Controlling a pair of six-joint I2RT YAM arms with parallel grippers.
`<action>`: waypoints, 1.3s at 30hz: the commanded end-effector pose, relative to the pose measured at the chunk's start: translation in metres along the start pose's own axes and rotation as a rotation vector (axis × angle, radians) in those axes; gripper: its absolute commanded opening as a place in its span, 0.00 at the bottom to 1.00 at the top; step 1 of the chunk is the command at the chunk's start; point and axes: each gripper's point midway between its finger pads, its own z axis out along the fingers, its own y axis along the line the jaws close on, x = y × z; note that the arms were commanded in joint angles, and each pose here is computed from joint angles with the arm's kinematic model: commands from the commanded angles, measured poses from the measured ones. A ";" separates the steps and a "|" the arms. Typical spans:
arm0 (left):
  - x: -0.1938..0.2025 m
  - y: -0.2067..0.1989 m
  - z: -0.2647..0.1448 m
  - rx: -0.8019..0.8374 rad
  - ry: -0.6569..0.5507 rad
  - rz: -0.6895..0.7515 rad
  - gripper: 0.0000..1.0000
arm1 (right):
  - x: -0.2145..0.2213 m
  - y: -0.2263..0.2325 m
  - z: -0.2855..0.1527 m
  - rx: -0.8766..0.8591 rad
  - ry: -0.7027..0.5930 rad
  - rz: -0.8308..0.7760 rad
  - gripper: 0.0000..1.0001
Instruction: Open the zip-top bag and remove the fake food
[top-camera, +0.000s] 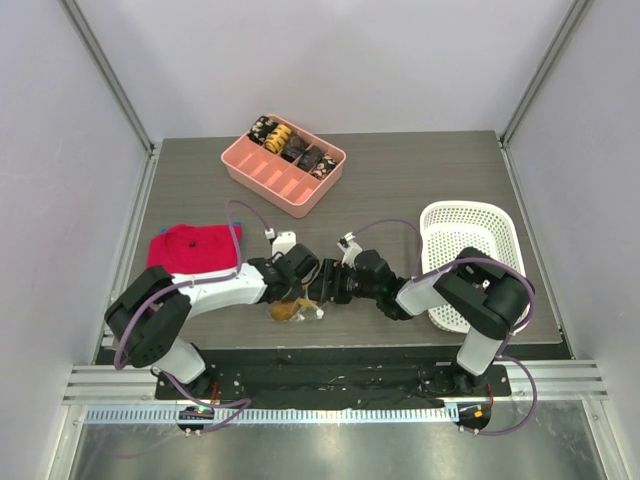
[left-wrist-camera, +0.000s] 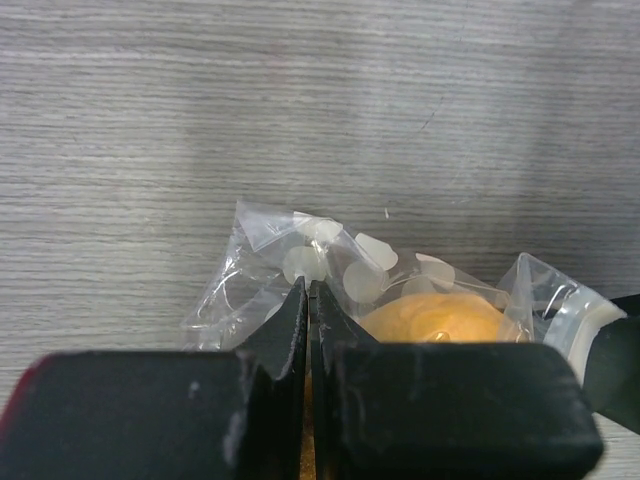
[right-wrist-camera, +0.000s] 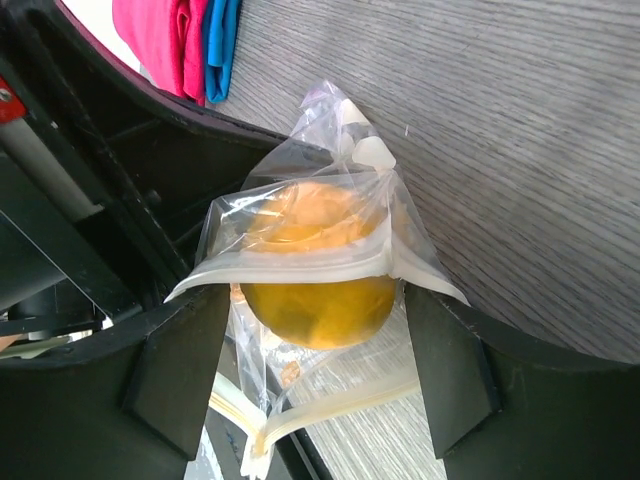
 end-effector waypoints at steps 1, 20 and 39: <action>0.004 -0.021 -0.001 0.084 -0.012 -0.011 0.00 | -0.015 0.013 0.009 -0.032 -0.049 -0.042 0.78; -0.043 -0.008 -0.079 0.187 -0.175 -0.114 0.16 | -0.028 -0.010 -0.041 0.354 0.020 -0.133 0.01; 0.022 -0.016 -0.014 0.199 -0.016 -0.133 0.01 | -0.041 0.002 -0.066 0.409 -0.009 -0.159 0.01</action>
